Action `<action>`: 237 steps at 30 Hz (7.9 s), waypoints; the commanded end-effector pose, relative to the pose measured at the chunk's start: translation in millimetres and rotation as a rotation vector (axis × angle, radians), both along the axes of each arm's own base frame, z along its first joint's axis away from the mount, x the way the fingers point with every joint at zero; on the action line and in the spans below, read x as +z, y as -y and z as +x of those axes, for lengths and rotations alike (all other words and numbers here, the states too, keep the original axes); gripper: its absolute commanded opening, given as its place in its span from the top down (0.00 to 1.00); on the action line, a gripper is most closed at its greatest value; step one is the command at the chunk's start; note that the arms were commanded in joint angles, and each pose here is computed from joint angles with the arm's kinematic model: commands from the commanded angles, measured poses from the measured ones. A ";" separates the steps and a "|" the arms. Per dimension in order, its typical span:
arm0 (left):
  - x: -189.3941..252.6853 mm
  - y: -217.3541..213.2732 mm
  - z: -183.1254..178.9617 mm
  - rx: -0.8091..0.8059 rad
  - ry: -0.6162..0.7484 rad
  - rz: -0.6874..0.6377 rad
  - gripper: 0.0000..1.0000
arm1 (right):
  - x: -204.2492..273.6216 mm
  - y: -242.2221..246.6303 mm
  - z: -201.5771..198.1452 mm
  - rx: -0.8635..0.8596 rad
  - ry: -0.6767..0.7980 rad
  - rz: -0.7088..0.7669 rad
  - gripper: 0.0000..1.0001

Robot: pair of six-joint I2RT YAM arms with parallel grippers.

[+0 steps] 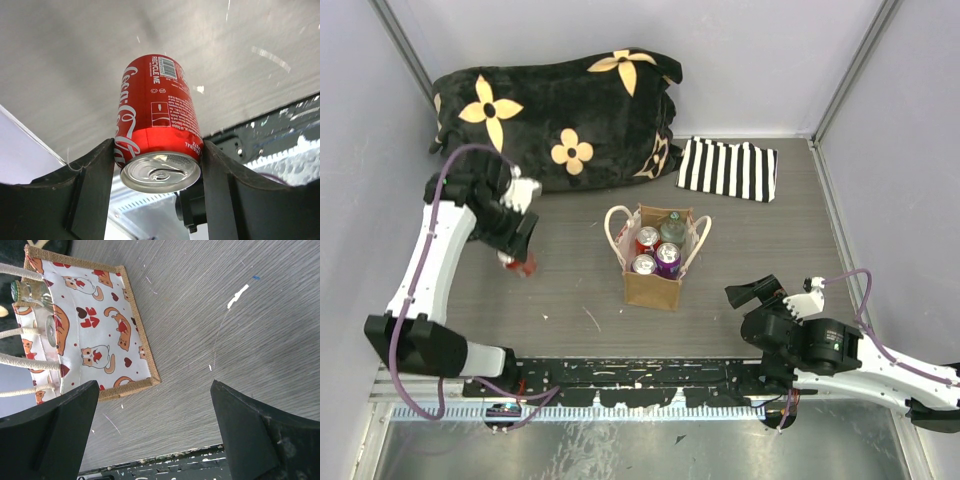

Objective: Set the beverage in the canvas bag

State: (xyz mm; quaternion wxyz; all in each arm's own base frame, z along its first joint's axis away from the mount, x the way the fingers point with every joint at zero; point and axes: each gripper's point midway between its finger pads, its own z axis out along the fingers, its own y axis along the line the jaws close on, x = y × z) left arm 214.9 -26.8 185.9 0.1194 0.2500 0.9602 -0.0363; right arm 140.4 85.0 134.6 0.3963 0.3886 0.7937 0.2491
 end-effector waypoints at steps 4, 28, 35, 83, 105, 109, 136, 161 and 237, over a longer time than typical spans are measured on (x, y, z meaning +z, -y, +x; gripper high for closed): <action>87.8 40.1 102.7 0.040 0.209 -0.145 1.00 | -1.2 5.0 -0.1 -0.014 0.003 -0.002 0.00; 177.1 268.8 128.6 -0.314 0.559 -0.415 1.00 | -4.5 10.2 -2.8 -0.020 -0.007 0.006 0.00; 142.3 296.2 74.7 -0.465 0.431 -0.381 1.00 | -5.9 12.1 -3.5 -0.021 -0.009 0.008 0.00; 11.7 322.2 -22.9 -0.795 -0.095 -0.162 1.00 | -21.0 17.0 -4.9 -0.038 -0.010 0.035 0.00; -19.4 328.1 -32.5 -0.612 -0.259 -0.118 1.00 | -25.5 18.5 -5.4 -0.047 -0.014 0.046 0.00; -26.1 331.9 -28.0 -0.599 -0.250 -0.110 1.00 | -25.5 18.6 -5.3 -0.047 -0.014 0.046 0.00; -66.2 340.2 -26.2 -0.594 -0.260 -0.012 0.83 | -27.6 18.9 -6.1 -0.048 -0.019 0.048 0.00; -20.4 356.7 -41.7 -0.686 -0.132 -0.093 0.08 | -25.7 17.9 -6.6 -0.045 -0.026 0.041 0.00; 19.8 359.0 1.7 -0.686 0.216 -0.086 0.55 | -25.9 17.3 -6.8 -0.044 -0.031 0.033 0.00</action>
